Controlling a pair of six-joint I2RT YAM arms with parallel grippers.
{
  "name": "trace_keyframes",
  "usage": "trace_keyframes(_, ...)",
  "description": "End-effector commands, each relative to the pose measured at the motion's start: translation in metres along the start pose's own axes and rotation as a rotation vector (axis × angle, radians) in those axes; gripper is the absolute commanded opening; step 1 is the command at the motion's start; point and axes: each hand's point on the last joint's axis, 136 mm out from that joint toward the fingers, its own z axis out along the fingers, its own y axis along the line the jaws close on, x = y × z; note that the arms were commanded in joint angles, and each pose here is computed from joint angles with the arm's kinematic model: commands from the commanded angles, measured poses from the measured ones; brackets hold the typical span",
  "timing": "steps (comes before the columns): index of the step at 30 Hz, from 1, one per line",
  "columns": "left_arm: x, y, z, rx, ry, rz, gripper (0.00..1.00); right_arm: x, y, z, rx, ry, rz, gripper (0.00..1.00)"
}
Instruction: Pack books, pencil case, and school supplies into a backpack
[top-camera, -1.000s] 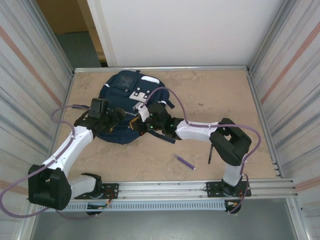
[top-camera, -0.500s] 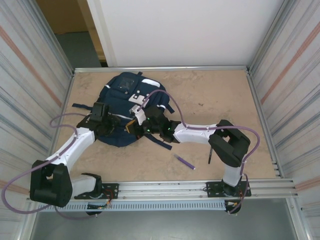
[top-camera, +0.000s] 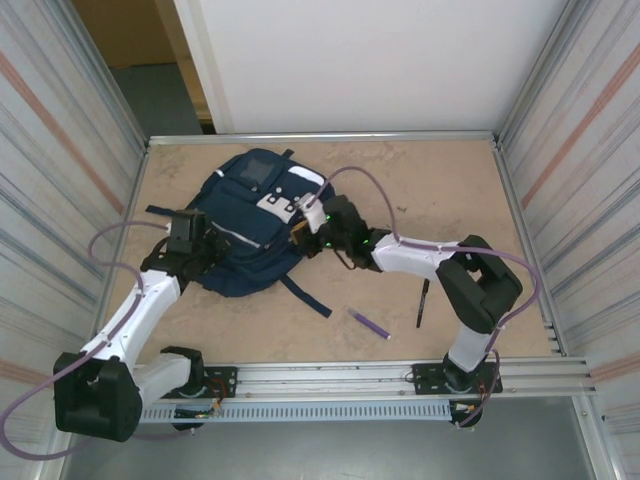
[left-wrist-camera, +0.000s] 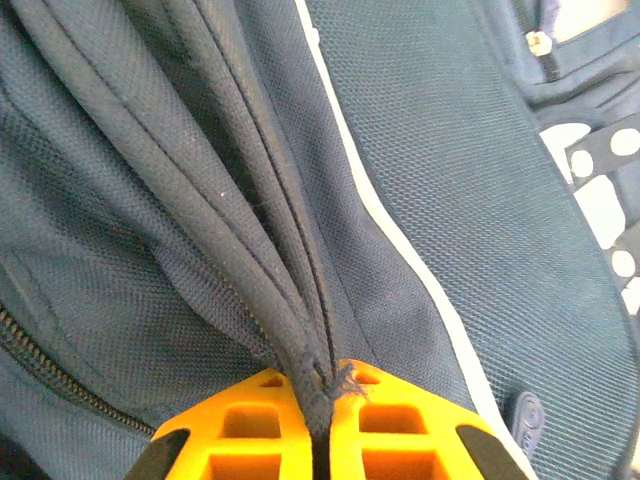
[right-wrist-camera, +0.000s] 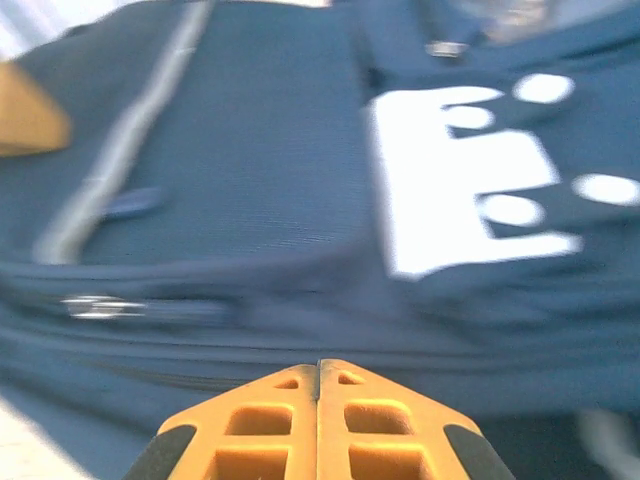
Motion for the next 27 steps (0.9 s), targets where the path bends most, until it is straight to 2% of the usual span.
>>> trace_keyframes(1,0.007,0.005,-0.006,0.014,0.031,0.065,0.00,-0.001,-0.043,-0.009,0.127,-0.007,-0.010,0.00)
trace_keyframes(5,0.009,-0.004,-0.013,0.057,0.052,0.126,0.00,0.010,-0.084,-0.005,0.201,0.000,0.080,0.00)
trace_keyframes(7,0.014,-0.012,-0.013,0.102,0.086,0.137,0.00,0.007,-0.086,-0.009,0.171,-0.013,0.133,0.00)
trace_keyframes(8,0.017,-0.019,-0.015,0.136,0.103,0.140,0.05,0.003,-0.084,-0.012,0.163,-0.026,0.142,0.01)
trace_keyframes(9,0.019,-0.024,-0.017,0.164,0.116,0.149,0.28,0.001,-0.081,-0.015,0.157,-0.038,0.141,0.07)
trace_keyframes(10,0.020,-0.029,-0.020,0.188,0.126,0.160,0.56,-0.003,-0.077,-0.019,0.149,-0.050,0.138,0.13)
trace_keyframes(11,0.020,-0.031,-0.023,0.191,0.131,0.162,0.61,-0.006,-0.074,-0.023,0.142,-0.060,0.137,0.17)
trace_keyframes(16,0.005,-0.038,-0.034,0.165,0.109,0.158,0.64,-0.017,-0.048,-0.048,0.088,-0.056,0.093,0.33)
trace_keyframes(27,-0.017,-0.035,-0.006,-0.001,0.160,0.122,0.64,-0.013,-0.025,-0.081,0.116,-0.021,0.009,0.38)
